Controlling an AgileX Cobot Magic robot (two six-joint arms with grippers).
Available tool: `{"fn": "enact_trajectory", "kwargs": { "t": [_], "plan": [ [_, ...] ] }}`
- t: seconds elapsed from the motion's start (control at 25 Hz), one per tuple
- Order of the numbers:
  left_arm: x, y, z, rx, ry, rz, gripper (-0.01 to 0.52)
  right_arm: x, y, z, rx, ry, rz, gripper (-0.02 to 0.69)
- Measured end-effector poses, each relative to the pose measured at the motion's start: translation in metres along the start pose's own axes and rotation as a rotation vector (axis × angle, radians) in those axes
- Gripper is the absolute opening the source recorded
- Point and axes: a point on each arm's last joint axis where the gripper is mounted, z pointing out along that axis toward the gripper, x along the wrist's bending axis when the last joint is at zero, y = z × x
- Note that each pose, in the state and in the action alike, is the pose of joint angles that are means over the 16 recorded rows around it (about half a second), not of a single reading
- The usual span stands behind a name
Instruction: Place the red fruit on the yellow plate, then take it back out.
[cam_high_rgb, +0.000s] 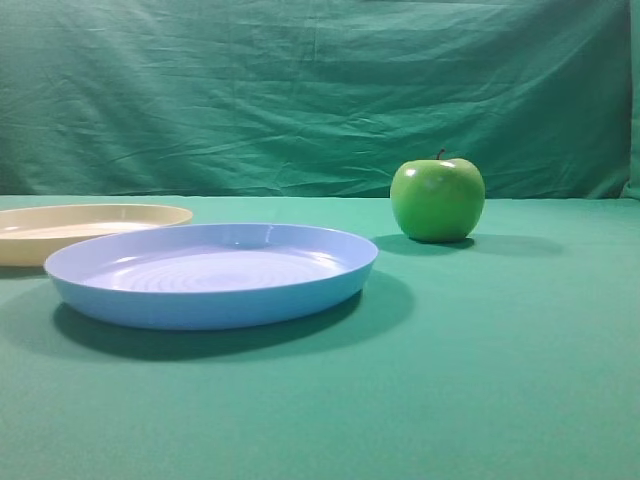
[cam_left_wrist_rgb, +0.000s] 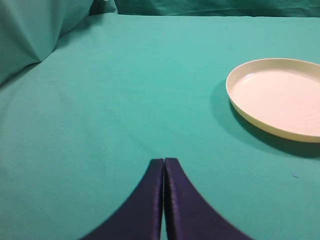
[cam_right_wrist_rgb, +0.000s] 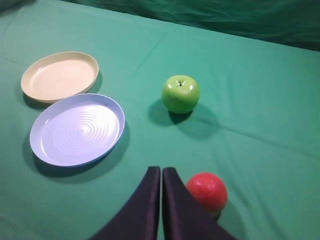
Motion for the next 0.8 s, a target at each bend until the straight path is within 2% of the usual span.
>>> {"fn": "enact_trajectory", "kwargs": {
  "t": [0.36,0.6,0.8],
  "plan": [
    [0.0,0.0,0.0,0.0,0.0,0.0,0.0,-0.004,-0.025,0.006,-0.149,-0.135,0.025,0.0],
    [0.0,0.0,0.0,0.0,0.0,0.0,0.0,-0.009,-0.06,0.025,-0.231,-0.247,0.054,0.0],
    [0.0,0.0,0.0,0.0,0.0,0.0,0.0,-0.014,-0.093,0.05,-0.222,-0.302,0.08,0.0]
  ]
}}
